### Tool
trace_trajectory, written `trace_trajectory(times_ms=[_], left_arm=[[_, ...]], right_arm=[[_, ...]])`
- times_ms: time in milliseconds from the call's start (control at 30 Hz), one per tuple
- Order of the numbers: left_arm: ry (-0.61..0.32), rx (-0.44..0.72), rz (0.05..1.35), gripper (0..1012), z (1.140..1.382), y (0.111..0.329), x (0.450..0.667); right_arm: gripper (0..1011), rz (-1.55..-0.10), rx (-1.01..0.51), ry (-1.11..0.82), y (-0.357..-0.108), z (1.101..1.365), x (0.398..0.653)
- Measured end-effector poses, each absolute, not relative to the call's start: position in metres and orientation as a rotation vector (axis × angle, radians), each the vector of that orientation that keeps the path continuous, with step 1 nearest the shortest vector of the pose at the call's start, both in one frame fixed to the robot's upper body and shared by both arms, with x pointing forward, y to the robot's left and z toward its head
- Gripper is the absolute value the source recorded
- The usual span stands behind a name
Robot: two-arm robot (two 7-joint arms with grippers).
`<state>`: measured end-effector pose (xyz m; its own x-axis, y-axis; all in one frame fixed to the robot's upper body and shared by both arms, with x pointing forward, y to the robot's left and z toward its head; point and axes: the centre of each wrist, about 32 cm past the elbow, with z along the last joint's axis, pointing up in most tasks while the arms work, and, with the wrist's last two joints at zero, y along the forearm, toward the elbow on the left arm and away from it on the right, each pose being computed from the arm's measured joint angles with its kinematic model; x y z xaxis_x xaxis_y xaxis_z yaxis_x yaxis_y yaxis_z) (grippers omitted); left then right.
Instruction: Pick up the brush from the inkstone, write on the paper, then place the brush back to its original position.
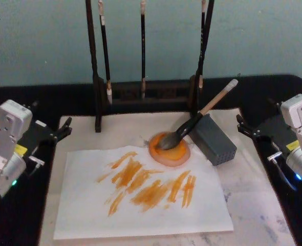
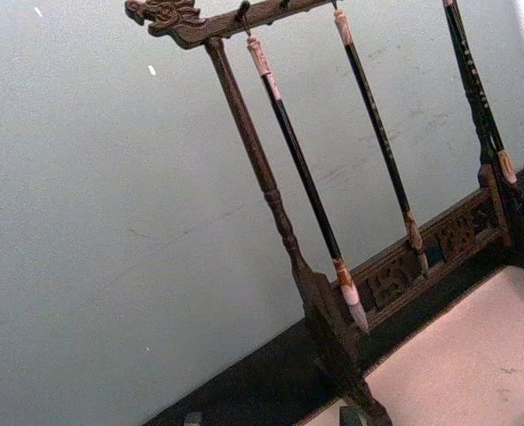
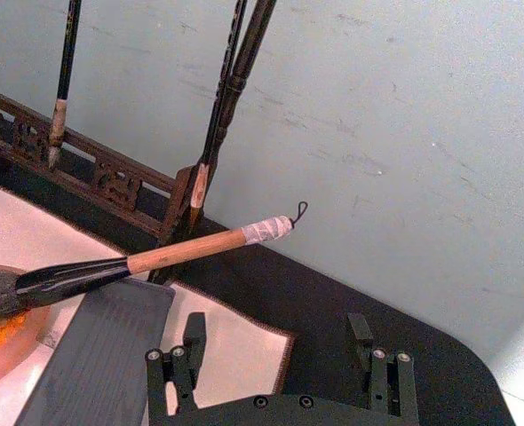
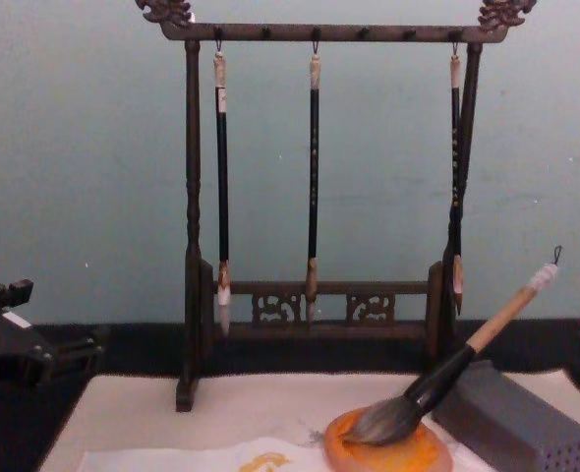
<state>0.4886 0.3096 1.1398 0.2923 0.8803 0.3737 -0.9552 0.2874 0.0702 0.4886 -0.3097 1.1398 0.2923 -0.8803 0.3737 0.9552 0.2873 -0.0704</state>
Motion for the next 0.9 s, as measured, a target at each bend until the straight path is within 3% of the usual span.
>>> trace_trajectory(times_ms=[900], left_arm=[[-0.285, 0.304, 1.248, 1001, 1.1398, 0.3097, 0.4886]], right_arm=[[1000, -1.248, -0.304, -0.285, -0.3097, 1.1398, 0.4886]])
